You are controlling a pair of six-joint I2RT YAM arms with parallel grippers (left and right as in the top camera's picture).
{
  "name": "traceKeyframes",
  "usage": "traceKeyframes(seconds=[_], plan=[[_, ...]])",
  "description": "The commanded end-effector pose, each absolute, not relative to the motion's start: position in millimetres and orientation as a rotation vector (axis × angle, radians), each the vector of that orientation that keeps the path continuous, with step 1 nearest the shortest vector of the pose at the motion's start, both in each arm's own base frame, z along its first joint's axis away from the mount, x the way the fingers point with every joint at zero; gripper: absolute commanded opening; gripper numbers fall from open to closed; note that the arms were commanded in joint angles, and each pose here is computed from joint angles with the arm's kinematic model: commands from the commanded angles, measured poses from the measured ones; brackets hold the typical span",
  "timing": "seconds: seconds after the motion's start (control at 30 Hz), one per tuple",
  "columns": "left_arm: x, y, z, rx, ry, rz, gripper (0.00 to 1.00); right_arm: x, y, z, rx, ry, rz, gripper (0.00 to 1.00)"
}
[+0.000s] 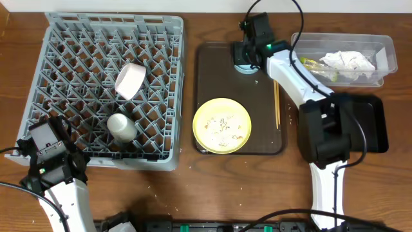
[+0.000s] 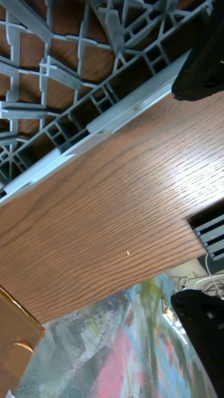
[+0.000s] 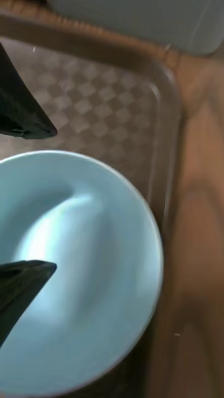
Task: Sort waste into correct bins and load items into the dishwasher
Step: 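Return the right gripper to the tray and grasp the light-blue bowl, then carry the light-blue bowl left and insert it into the rack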
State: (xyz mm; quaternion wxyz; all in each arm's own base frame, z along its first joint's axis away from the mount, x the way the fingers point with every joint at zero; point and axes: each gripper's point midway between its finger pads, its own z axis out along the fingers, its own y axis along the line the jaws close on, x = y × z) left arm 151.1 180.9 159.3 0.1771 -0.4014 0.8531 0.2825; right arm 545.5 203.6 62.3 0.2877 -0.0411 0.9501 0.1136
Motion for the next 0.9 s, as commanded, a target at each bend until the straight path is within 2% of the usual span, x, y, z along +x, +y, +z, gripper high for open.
traceKeyframes(seconds=[0.0,0.07,0.2,0.27,0.47,0.67,0.87], plan=[[150,185,168,-1.131,2.397,0.834,0.98,538,212,42,-0.170,2.577,0.255,0.56],[150,185,168,-1.131,2.397,0.834,0.98,534,217,41,-0.183,2.582,0.258,0.50],[150,185,168,-1.131,2.397,0.834,0.98,531,228,42,-0.208,2.578,0.266,0.46],[150,185,168,-1.131,2.397,0.834,0.98,529,231,42,-0.217,2.580,0.268,0.39],[150,185,168,-1.131,2.397,0.834,0.98,523,236,54,-0.225,2.577,0.276,0.01],[150,185,168,-1.131,2.397,0.834,0.98,521,247,98,-0.203,2.516,0.386,0.01],[150,185,168,-1.131,2.397,0.834,0.98,508,292,201,-0.284,2.297,0.747,0.01]])
